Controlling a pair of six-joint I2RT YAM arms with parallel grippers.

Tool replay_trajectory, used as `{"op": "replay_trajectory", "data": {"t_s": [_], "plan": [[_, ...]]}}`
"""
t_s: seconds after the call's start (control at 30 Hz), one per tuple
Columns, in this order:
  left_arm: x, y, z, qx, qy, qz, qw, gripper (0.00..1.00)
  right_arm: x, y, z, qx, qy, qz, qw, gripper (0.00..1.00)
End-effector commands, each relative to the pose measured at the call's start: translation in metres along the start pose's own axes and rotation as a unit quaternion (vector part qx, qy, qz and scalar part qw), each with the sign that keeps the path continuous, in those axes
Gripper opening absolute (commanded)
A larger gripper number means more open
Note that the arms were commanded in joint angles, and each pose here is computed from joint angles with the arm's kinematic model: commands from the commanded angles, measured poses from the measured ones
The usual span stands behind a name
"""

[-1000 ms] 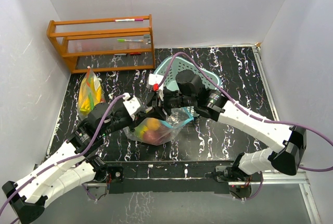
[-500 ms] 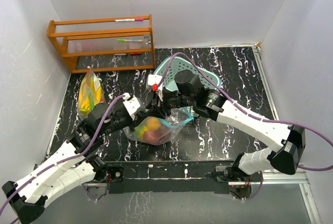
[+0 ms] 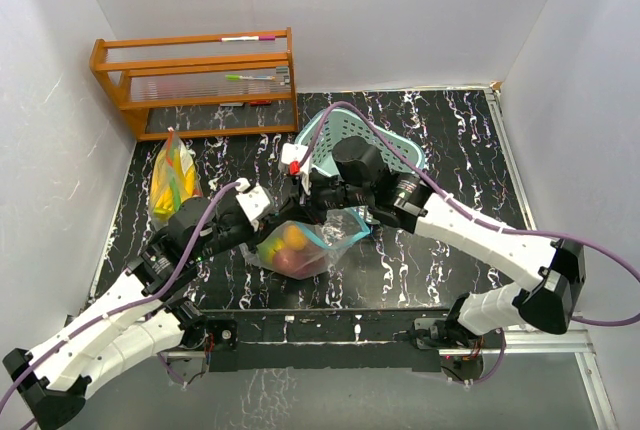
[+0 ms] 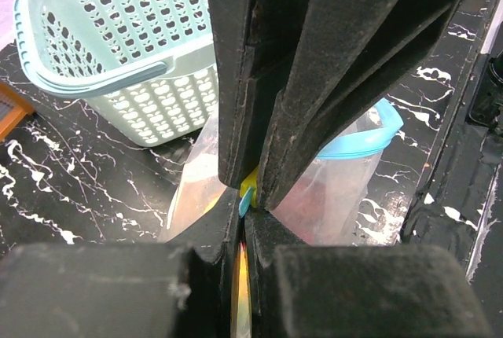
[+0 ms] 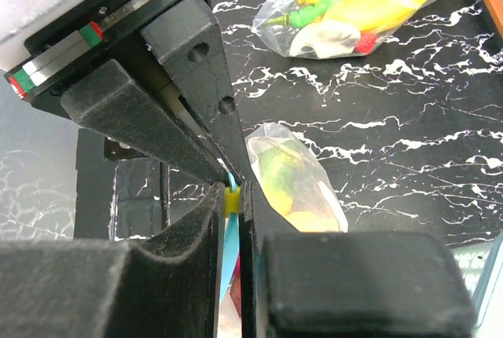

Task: Place the food in the zip-top bag and seal the zipper
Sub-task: Zip the zipper food storage bag at the center of the board.

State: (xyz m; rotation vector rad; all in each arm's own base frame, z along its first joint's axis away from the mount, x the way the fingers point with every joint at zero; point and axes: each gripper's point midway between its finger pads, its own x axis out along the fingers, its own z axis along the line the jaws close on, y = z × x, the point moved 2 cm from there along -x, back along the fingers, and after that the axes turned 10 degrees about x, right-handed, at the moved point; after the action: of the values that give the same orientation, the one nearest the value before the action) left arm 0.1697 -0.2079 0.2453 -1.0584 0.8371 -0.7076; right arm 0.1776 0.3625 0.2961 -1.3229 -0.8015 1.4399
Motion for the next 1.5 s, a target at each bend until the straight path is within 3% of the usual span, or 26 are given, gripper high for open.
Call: {"op": "replay_trajectory", "data": {"t_s": [0.0,0.37,0.63,0.93,1.13,1.27,1.47], "plan": [[-0.017,-0.037,0.017,0.019,-0.044,-0.047,0.998,0.00,-0.016,-0.012,-0.008,0.001,0.057,-0.019,0.998,0.08],[-0.026,-0.051,0.030,0.030,-0.082,-0.066,0.994,0.00,-0.046,0.007,-0.017,0.015,0.132,-0.012,0.991,0.08],[-0.023,-0.054,0.024,0.028,-0.063,-0.077,0.995,0.00,-0.042,0.016,-0.014,0.025,0.118,0.000,0.993,0.08],[-0.008,-0.031,-0.007,0.051,0.033,-0.066,0.996,0.00,-0.037,-0.022,-0.005,-0.005,0.083,-0.043,0.996,0.08],[-0.001,-0.023,-0.009,0.054,0.045,-0.054,0.996,0.00,-0.024,-0.030,0.002,-0.008,0.038,-0.035,0.999,0.08],[0.002,-0.022,-0.012,0.059,0.058,-0.052,0.995,0.08,-0.016,-0.027,0.003,-0.002,0.019,-0.025,0.999,0.08],[0.004,-0.016,-0.013,0.057,0.063,-0.035,0.996,0.08,-0.018,-0.031,0.005,-0.006,0.018,-0.032,0.999,0.08]]}}
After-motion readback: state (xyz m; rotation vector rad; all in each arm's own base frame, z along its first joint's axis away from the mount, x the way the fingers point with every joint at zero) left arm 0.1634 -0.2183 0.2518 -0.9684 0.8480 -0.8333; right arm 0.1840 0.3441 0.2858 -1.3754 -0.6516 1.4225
